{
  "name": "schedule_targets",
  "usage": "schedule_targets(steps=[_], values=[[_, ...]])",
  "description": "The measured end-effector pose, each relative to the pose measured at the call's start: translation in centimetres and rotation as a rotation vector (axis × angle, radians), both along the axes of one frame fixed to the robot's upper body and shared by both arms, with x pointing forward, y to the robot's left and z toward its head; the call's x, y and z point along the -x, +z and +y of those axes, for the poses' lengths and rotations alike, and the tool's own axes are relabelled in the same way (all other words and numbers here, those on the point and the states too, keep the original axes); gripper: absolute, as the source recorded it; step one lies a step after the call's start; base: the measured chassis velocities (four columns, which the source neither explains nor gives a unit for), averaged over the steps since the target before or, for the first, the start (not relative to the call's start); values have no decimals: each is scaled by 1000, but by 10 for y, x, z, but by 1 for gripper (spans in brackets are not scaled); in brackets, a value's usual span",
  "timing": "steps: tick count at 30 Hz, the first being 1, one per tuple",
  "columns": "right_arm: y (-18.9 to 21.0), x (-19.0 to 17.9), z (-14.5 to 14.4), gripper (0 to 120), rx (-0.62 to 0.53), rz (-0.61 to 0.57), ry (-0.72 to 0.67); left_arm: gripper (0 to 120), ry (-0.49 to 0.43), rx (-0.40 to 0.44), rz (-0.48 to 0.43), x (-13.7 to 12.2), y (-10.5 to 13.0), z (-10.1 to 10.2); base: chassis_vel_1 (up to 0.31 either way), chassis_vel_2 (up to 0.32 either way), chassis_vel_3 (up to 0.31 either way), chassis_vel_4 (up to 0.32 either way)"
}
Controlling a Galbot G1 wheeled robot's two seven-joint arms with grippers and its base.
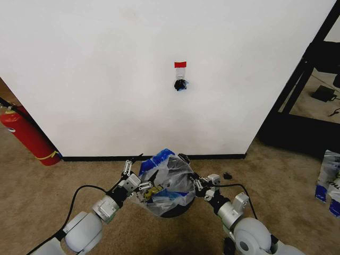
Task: Pick up the garbage bag from the wall and place it over the trash bin.
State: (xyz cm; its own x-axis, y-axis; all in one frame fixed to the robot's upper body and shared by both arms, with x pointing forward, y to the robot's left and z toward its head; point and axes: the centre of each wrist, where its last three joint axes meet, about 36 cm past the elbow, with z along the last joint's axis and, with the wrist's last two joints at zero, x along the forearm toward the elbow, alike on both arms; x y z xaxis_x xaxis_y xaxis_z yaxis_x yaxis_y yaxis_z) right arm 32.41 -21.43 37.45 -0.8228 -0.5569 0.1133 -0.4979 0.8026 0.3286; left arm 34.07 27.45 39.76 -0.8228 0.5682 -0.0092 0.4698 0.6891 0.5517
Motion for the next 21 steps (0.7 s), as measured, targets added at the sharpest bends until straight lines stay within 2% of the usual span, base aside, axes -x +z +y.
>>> schedule_targets(steps=[4, 6, 9, 10, 13, 14, 18, 21], values=[[1, 4, 0, 1, 2, -5, 10, 48, 12, -3, -9, -1, 3, 2, 0, 0, 0, 0], [0, 5, 0, 1, 6, -5, 11, 45, 13, 0, -13, 0, 5, 2, 0, 0, 0, 0], [-2, 9, 0, 1, 16, -6, 13, 33, 13, 4, -19, 1, 12, 2, 0, 0, 0, 0], [-2, 10, -1, 1, 20, -7, 13, 26, 12, 4, -21, 2, 14, 2, 0, 0, 0, 0], [-2, 11, -1, 1, 21, -11, 11, 16, 12, 3, -22, 3, 15, 2, 0, 0, 0, 0], [-2, 11, -1, 1, 21, -11, 11, 16, 12, 3, -22, 3, 15, 2, 0, 0, 0, 0], [-1, 12, -3, 1, 25, -17, 8, 0, 12, 2, -22, 7, 16, 2, 0, 0, 0, 0], [-1, 12, -4, 1, 28, -21, 7, 0, 14, -3, -24, 7, 17, 3, 0, 0, 0, 0]])
